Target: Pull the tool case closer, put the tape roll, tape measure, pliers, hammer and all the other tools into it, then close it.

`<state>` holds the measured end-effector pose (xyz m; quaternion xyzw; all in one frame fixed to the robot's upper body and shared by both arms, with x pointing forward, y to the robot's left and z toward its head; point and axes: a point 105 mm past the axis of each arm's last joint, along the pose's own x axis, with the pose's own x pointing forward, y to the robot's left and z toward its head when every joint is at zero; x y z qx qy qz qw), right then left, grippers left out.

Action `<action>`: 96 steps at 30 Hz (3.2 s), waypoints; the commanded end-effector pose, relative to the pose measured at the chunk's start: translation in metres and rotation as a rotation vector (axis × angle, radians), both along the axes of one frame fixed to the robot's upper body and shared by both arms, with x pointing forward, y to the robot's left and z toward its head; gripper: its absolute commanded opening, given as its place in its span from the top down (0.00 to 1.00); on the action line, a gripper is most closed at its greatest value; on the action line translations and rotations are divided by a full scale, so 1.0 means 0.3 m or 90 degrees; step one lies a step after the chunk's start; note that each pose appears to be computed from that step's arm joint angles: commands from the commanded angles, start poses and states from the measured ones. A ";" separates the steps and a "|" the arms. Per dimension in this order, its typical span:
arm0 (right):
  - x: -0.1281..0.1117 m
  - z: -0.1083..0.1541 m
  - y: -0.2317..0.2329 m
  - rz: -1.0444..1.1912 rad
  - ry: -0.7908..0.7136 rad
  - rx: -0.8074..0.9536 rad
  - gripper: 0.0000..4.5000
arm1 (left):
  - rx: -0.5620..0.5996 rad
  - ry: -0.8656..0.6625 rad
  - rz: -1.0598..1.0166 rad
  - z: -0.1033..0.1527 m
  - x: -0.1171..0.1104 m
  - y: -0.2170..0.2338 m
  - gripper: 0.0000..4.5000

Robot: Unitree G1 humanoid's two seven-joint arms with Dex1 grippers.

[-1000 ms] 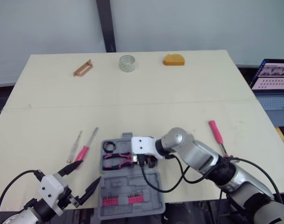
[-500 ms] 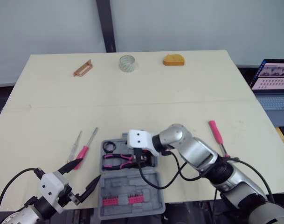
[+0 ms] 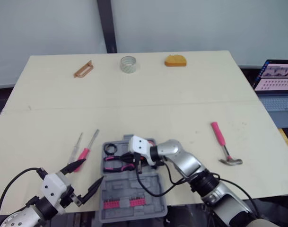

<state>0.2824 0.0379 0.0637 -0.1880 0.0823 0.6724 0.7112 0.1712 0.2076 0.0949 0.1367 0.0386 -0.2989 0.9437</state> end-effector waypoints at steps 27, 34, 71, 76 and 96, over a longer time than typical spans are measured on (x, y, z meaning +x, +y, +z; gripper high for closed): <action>0.015 -0.049 -0.008 0.007 -0.041 -0.055 0.97 | 0.009 -0.018 -0.004 0.021 0.006 0.000 0.00; 0.013 -0.093 -0.024 0.031 -0.096 -0.120 0.97 | 0.010 -0.017 -0.004 0.018 0.006 0.000 0.00; 0.011 -0.285 -0.134 -0.011 -0.037 -0.331 0.97 | 0.020 -0.010 -0.013 0.008 0.017 -0.003 0.00; 0.009 -0.149 -0.037 -0.009 -0.018 -0.141 0.97 | 0.021 0.004 -0.006 0.000 0.037 0.004 0.00; 0.006 0.192 -0.776 -0.342 0.107 0.062 0.01 | 0.019 0.078 0.151 0.028 0.132 0.386 0.00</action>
